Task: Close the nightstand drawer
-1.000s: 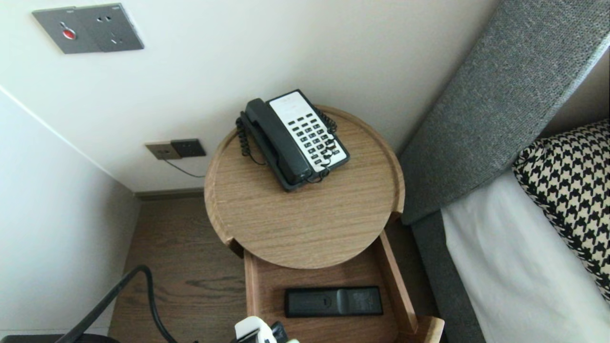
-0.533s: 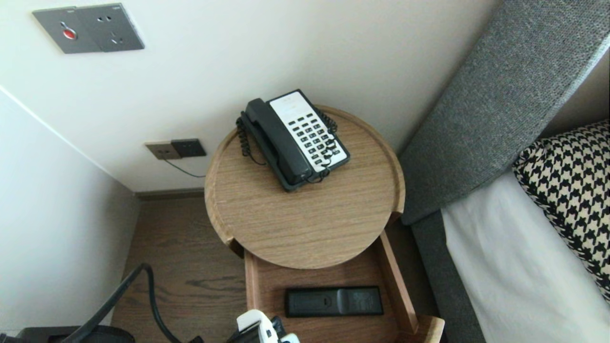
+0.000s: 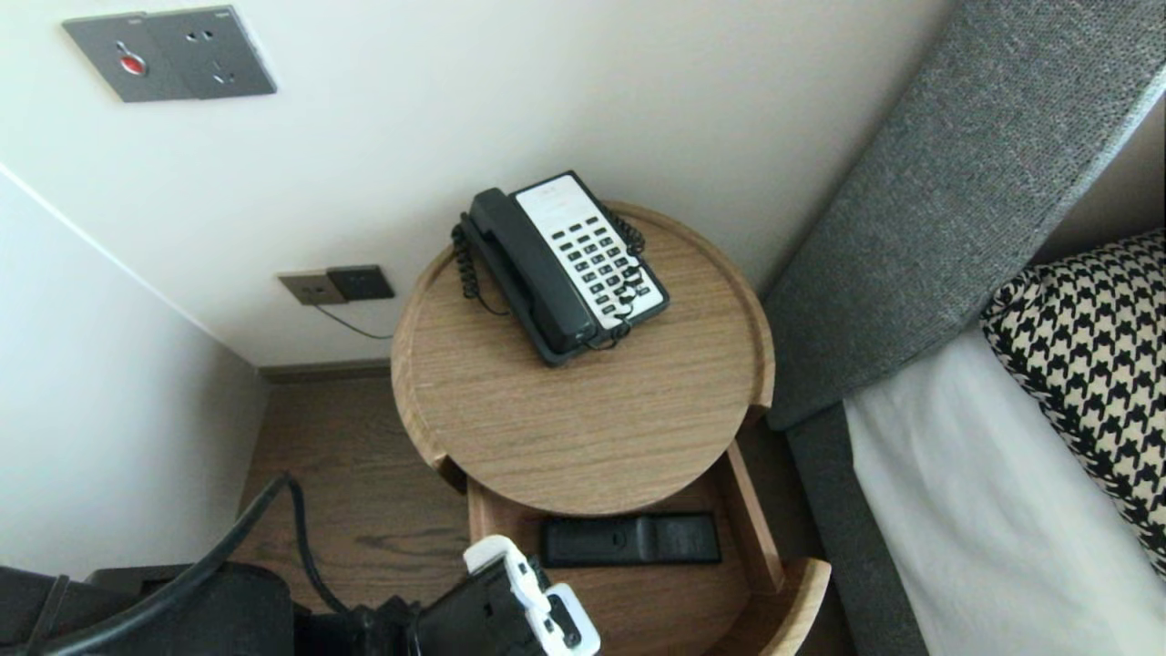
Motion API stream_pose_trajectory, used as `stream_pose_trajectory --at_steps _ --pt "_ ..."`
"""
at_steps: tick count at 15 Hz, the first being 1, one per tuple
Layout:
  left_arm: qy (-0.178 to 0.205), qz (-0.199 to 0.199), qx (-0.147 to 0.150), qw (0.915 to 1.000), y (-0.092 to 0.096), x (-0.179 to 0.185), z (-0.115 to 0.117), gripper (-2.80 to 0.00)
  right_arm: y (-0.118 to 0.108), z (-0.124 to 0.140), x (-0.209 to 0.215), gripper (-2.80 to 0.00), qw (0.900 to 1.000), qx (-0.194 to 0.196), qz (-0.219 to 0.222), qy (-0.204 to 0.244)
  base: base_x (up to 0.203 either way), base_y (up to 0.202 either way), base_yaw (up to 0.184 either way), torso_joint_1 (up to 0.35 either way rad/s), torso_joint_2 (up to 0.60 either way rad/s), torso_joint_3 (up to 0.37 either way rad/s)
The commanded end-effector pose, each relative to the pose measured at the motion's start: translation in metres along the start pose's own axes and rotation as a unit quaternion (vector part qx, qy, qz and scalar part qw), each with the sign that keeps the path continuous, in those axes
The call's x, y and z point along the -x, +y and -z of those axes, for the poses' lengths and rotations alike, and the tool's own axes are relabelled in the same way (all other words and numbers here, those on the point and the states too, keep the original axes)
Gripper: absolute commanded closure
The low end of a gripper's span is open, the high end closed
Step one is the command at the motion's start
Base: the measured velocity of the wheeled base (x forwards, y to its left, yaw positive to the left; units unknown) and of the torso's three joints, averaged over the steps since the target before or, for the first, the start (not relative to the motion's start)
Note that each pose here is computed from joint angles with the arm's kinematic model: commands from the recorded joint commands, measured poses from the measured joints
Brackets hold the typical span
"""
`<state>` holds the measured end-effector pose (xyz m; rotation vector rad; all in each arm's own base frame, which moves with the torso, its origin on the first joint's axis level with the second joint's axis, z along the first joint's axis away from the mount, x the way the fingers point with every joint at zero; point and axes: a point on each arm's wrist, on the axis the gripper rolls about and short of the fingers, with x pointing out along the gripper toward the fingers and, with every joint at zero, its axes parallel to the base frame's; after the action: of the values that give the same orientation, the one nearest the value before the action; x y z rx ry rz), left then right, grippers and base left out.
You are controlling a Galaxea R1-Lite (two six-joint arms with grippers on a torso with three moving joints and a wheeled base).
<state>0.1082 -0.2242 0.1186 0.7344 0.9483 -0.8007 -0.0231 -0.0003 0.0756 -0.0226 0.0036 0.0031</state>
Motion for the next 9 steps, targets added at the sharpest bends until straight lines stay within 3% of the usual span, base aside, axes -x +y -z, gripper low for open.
stream_pose_trajectory --at_steps 1,9 --pt "-0.003 -0.01 0.022 0.9997 0.01 -0.003 -0.009 0.0 0.0 0.0 0.001 0.0 1.0 0.0 -0.001 -0.003 0.0 0.0 0.0 0.0 0.0 0.0" --pt "-0.019 -0.038 0.089 0.9952 0.047 -0.011 -0.033 0.0 0.0 0.0 0.001 0.0 1.0 0.0 -0.001 -0.003 0.0 0.0 0.0 0.0 0.0 0.0"
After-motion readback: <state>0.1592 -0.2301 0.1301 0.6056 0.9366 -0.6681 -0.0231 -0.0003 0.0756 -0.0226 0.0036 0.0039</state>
